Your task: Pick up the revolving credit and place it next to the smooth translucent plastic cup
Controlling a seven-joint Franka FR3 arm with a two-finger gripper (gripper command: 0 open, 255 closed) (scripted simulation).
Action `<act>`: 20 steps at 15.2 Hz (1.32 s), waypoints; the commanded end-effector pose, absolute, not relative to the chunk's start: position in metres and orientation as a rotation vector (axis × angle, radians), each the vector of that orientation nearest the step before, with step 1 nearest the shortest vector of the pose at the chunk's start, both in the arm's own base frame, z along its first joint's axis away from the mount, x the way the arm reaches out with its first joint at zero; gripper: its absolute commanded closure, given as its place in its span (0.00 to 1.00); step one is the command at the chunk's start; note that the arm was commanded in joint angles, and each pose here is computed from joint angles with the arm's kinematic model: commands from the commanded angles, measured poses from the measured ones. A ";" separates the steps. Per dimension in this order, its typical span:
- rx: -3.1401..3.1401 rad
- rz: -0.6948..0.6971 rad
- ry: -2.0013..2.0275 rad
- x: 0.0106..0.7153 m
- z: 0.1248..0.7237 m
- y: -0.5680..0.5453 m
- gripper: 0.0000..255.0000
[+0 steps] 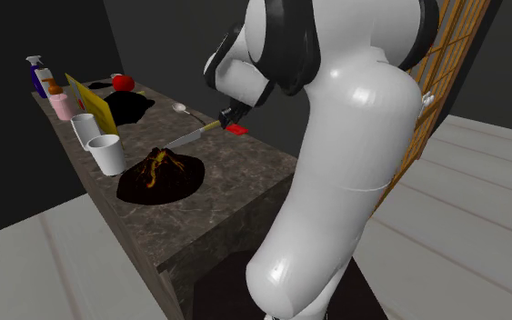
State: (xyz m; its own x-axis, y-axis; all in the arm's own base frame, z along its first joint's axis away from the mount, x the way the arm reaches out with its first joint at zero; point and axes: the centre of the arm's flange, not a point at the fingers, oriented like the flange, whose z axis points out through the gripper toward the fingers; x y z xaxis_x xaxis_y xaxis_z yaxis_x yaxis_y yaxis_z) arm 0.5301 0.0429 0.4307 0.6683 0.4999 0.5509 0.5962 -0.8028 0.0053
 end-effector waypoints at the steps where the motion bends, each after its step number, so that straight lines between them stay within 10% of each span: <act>1: -2.707 -0.815 -0.897 0.529 0.442 0.043 1.00; 20: -2.707 -0.815 -0.897 0.543 0.522 0.080 1.00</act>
State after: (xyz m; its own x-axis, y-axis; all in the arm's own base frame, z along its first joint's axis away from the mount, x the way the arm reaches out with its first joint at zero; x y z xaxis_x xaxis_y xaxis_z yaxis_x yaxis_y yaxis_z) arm 0.5390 0.0673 0.5210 0.6682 0.5005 0.5504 0.5962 -0.8028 0.0062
